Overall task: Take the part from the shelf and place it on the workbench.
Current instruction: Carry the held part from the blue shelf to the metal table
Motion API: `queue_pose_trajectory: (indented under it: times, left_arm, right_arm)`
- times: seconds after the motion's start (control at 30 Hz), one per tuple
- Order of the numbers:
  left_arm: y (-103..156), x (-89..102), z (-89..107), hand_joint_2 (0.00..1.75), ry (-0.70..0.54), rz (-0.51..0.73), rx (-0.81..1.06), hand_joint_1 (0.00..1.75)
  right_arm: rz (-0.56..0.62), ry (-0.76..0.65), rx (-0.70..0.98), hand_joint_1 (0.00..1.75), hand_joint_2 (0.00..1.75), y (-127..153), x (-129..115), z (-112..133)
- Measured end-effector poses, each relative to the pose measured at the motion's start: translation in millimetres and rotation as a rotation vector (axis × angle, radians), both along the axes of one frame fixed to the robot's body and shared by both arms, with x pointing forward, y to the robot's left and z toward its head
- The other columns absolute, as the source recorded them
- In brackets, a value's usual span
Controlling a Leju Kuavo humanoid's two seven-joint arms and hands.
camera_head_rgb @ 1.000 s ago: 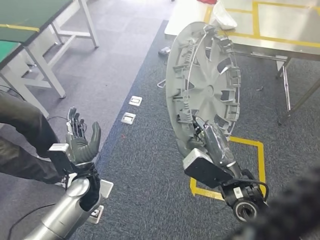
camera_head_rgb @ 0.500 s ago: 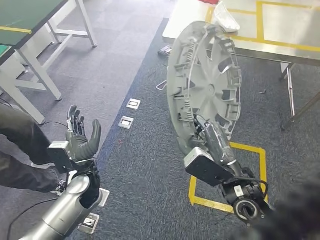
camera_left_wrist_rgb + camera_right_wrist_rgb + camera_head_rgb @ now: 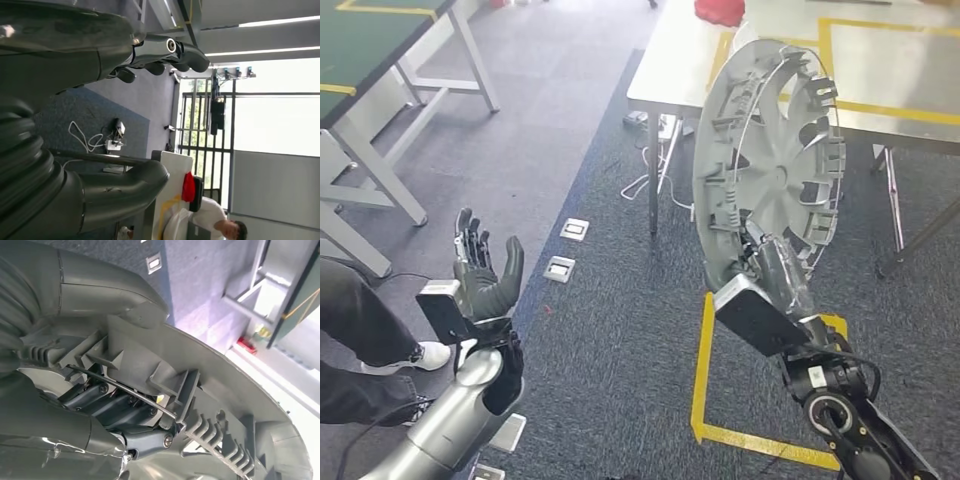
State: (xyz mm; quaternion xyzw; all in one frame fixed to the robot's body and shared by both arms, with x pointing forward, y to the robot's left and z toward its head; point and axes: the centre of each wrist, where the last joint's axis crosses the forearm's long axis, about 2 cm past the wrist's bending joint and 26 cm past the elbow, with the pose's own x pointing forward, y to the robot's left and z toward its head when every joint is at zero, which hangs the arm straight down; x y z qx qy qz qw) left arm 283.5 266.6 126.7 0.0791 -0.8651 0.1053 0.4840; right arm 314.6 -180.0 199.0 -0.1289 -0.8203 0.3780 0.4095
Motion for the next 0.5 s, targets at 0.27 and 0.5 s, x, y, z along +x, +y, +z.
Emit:
queue_pose_trajectory:
  times: [0.27,0.5]
  left_arm:
    - [-16.6,11.7,1.2,1.75,-0.002,-0.07,-0.004,0.0]
    - [-24.6,15.3,-2.0,1.75,0.01,-0.093,-0.002,0.0]
  right_arm:
    - [-0.143,-0.031,0.011,1.75,1.75,-39.4,7.4,9.1]
    - [-0.172,-0.031,0.002,1.75,1.75,-53.5,5.2,9.8]
